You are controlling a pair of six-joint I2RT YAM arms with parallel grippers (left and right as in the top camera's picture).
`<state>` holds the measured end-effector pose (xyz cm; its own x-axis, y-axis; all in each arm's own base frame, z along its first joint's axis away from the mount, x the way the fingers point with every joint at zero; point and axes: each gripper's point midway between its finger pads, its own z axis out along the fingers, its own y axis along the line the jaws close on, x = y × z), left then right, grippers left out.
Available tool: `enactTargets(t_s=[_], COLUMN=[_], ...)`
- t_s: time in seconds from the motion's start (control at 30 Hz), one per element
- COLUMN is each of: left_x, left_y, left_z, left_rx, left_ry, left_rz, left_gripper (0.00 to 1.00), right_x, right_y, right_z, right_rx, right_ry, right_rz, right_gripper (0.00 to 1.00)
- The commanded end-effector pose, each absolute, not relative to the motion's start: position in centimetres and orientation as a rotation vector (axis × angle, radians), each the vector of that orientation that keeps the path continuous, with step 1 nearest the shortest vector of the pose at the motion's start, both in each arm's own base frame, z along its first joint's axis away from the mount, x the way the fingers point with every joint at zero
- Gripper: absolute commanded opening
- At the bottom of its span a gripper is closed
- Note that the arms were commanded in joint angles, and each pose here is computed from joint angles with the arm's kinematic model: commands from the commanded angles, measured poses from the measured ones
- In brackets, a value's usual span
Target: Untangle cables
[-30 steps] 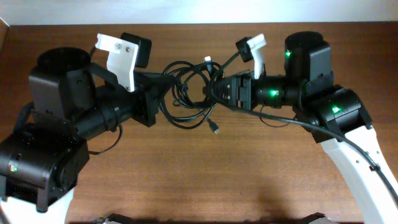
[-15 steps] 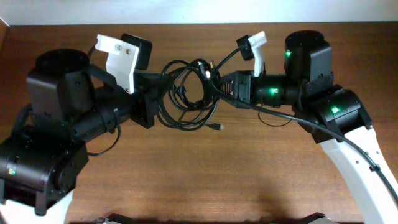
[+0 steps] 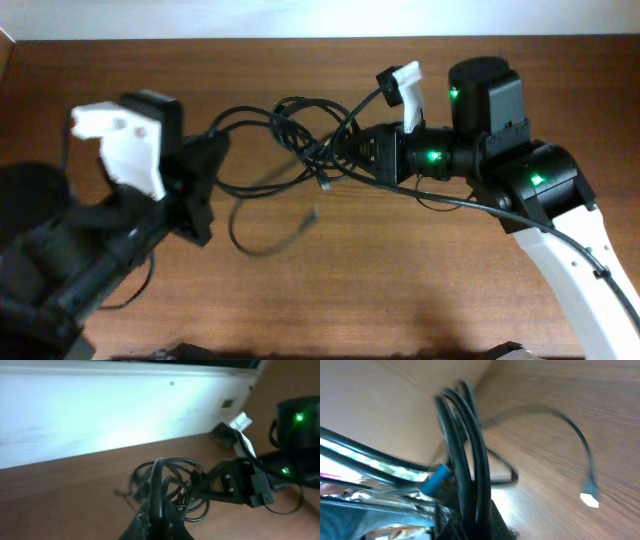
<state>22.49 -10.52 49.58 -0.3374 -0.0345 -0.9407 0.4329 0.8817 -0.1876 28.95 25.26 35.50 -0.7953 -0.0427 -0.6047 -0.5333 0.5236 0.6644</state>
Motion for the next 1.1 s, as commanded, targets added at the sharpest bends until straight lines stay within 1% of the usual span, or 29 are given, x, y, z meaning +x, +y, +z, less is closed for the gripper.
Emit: enactTargets(t_s=[0.0, 0.13, 0.27, 0.4, 0.63, 0.73, 0.87, 0.9, 0.93, 0.97, 1.0, 1.07], left_x=[20.0, 19.0, 18.4, 17.2, 13.1, 12.6, 10.8, 10.3, 10.1, 10.3, 10.5, 11.2], left_y=[-7.1, -6.1, -4.7, -1.3, 3.7, 4.1, 7.4, 7.7, 7.5, 7.0, 6.3, 5.0], left_z=[52.9, 53.9, 55.4, 57.6, 61.7, 62.0, 62.8, 63.1, 63.3, 63.2, 63.1, 62.6], left_rx=[0.199, 0.164, 0.106, -0.037, -0.243, -0.253, -0.414, -0.426, -0.417, -0.386, -0.351, -0.286], left_ry=[1.725, 1.686, 1.641, 1.566, 1.409, 1.395, 1.332, 1.316, 1.312, 1.322, 1.335, 1.368], left_rz=[-0.359, -0.326, -0.274, -0.150, -0.022, -0.020, 0.089, 0.089, 0.079, 0.056, 0.034, -0.005], left_gripper=[0.00, 0.00, 0.00, 0.00, 0.00, 0.00, 0.00, 0.06, 0.52, 0.95, 0.99, 0.99], right_x=[32.4, 33.5, 34.4, 35.0, 35.4, 35.4, 35.5, 35.5, 35.5, 35.4, 35.4, 35.3], right_y=[21.3, 18.4, 14.0, 10.3, 3.8, 3.0, 2.4, 2.6, 3.1, 4.0, 5.0, 6.9], right_z=[32.6, 30.9, 29.4, 29.2, 28.4, 28.4, 28.5, 28.5, 28.4, 28.3, 28.3, 28.4], right_rx=[-0.331, -0.236, -0.105, 0.000, 0.203, 0.233, 0.246, 0.242, 0.230, 0.205, 0.153, 0.079], right_ry=[2.308, 2.365, 2.404, 2.398, 2.431, 2.433, 2.420, 2.423, 2.431, 2.443, 2.451, 2.460], right_rz=[0.840, 0.606, 0.290, 0.075, -0.044, -0.051, -0.087, -0.075, -0.042, 0.018, 0.080, 0.208], right_gripper=[0.04, 0.04, 0.04, 0.04, 0.04, 0.04, 0.05, 0.05, 0.04, 0.04, 0.04, 0.04])
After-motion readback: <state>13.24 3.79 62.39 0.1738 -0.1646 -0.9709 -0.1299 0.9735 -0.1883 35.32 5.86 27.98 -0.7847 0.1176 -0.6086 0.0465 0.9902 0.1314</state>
